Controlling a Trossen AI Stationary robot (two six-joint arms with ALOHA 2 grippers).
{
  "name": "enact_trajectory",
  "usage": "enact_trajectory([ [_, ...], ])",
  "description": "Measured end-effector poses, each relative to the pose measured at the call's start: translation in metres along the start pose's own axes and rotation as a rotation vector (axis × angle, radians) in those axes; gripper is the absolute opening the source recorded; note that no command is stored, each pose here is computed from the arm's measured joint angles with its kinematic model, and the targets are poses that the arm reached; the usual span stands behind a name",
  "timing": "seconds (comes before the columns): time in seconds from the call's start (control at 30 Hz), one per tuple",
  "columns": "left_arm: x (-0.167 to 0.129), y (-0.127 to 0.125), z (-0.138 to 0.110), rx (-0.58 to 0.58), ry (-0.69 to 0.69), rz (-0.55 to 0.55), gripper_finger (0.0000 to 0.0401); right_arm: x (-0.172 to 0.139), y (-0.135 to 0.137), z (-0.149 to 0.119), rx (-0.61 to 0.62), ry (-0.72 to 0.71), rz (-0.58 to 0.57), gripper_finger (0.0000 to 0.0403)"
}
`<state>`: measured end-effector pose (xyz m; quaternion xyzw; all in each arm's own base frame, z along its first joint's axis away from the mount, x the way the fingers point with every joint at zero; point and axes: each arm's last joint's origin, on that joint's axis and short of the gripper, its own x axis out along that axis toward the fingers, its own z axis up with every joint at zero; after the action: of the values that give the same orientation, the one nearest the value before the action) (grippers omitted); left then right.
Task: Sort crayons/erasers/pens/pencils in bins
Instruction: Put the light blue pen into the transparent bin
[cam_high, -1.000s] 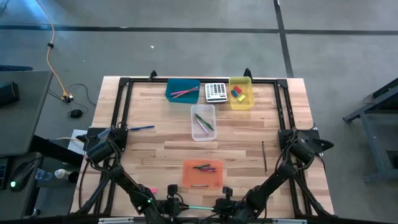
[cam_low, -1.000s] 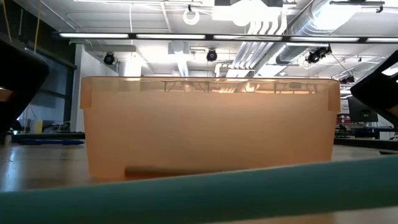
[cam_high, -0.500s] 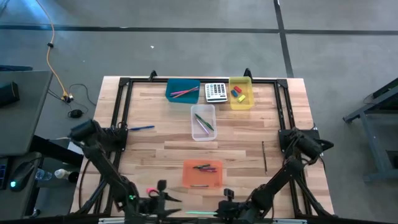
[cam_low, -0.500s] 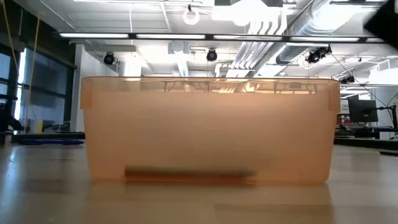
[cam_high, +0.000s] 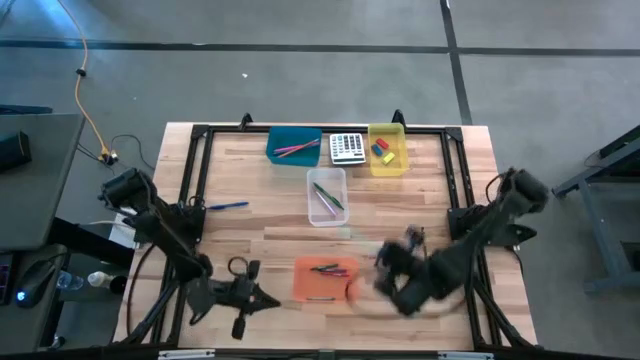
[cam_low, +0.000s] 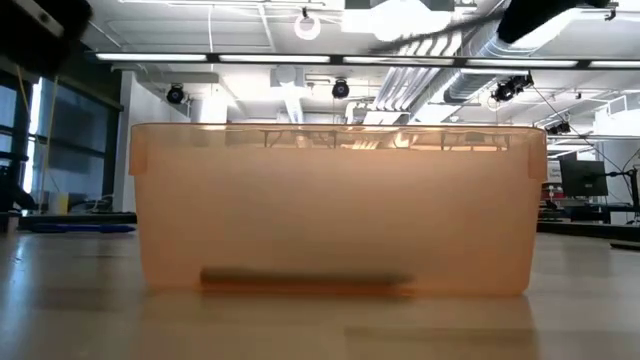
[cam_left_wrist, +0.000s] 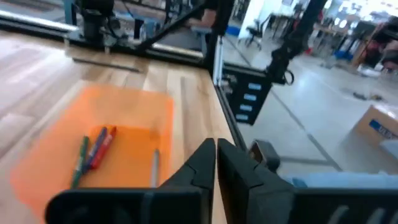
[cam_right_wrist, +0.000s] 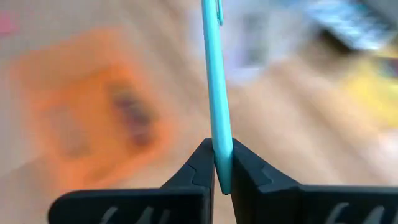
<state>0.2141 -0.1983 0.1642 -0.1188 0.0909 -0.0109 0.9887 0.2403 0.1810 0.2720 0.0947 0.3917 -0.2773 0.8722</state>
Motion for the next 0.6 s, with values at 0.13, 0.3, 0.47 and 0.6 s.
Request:
enact_trajectory([
  [0.13,0.001,0.020,-0.001,0.014,-0.036,-0.009,0.0007,0.008,-0.060,0.034,0.088,0.063,-0.253,0.0011],
  [0.3,0.011,0.039,0.002,0.042,-0.028,-0.005,0.0002,0.034,-0.120,0.075,0.147,0.144,-0.469,0.0011],
  [0.47,0.021,0.054,0.007,0.084,-0.025,0.020,0.0001,0.074,-0.177,0.108,0.138,0.236,-0.564,0.0011],
  [0.6,0.026,0.073,0.007,0.084,-0.013,0.065,0.0000,0.108,-0.221,0.118,0.157,0.301,-0.509,0.0008],
])
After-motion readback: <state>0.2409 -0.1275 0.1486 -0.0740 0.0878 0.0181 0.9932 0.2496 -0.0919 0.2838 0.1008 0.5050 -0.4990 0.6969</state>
